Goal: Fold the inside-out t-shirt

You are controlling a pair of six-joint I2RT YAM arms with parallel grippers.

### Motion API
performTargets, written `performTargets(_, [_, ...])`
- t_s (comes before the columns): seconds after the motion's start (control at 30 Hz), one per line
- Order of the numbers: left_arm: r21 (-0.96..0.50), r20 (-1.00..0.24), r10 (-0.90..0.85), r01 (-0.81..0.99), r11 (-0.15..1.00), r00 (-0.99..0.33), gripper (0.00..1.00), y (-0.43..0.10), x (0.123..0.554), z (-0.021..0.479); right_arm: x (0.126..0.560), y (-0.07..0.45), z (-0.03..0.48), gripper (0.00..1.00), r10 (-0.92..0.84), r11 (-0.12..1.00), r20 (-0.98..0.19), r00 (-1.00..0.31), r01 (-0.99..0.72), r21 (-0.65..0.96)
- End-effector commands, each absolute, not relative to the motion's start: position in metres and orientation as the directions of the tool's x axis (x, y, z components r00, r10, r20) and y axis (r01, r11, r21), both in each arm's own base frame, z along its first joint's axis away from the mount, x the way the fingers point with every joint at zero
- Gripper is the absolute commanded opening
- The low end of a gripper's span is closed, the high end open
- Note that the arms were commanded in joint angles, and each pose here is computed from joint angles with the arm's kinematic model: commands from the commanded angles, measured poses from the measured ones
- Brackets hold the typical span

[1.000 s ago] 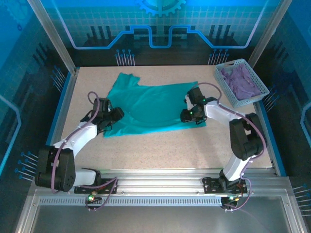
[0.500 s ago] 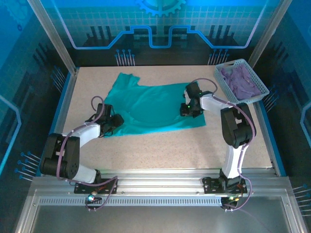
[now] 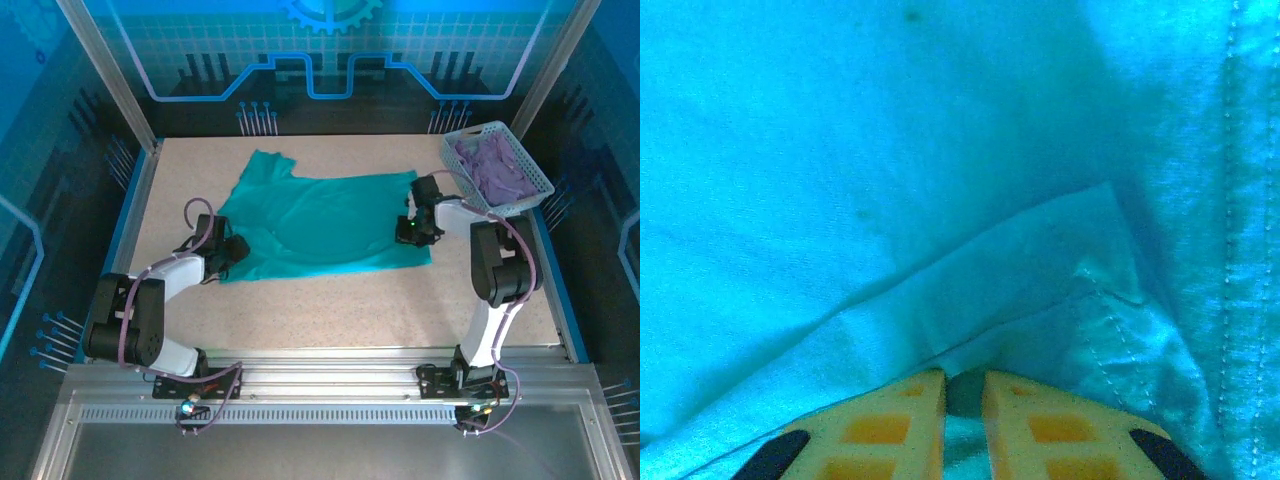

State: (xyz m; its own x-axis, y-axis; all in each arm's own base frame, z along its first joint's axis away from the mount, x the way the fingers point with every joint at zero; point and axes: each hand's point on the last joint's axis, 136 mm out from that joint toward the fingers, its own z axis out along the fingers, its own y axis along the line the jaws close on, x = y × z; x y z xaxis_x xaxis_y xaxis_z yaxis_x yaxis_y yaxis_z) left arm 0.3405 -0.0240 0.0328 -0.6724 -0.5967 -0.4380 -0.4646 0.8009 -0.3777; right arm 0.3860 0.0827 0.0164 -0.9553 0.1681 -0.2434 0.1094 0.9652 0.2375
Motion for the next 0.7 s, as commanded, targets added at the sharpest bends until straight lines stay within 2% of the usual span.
performTargets(0.0, [-0.353,-0.429,-0.615,-0.503,0.789,-0.662,0.52,-0.014,0.341,0.027,0.369,0.067,0.007,0.17,0.249,0.951,-0.182,-0.951,0.205,0.232])
performTargets(0.2, [-0.396,-0.436,-0.622,-0.482,0.781,-0.65,0.52,-0.016,0.347,0.04,0.37,0.071,0.032,0.19,0.232,0.952,-0.242,-0.942,0.168,0.257])
performTargets(0.43, [-0.469,-0.473,-0.613,-0.408,0.784,-0.633,0.55,-0.031,0.334,0.082,0.332,0.062,0.051,0.36,0.232,0.96,-0.285,-0.93,0.172,0.221])
performTargets(0.57, [-0.546,-0.462,-0.542,-0.257,0.798,-0.702,0.57,-0.076,0.337,0.095,0.34,0.064,0.05,0.4,0.251,0.951,-0.297,-0.921,0.176,0.256])
performTargets(0.67, [-0.614,-0.377,-0.534,-0.228,0.756,-0.757,0.56,-0.102,0.346,0.087,0.355,0.067,0.04,0.38,0.266,0.943,-0.278,-0.923,0.19,0.273])
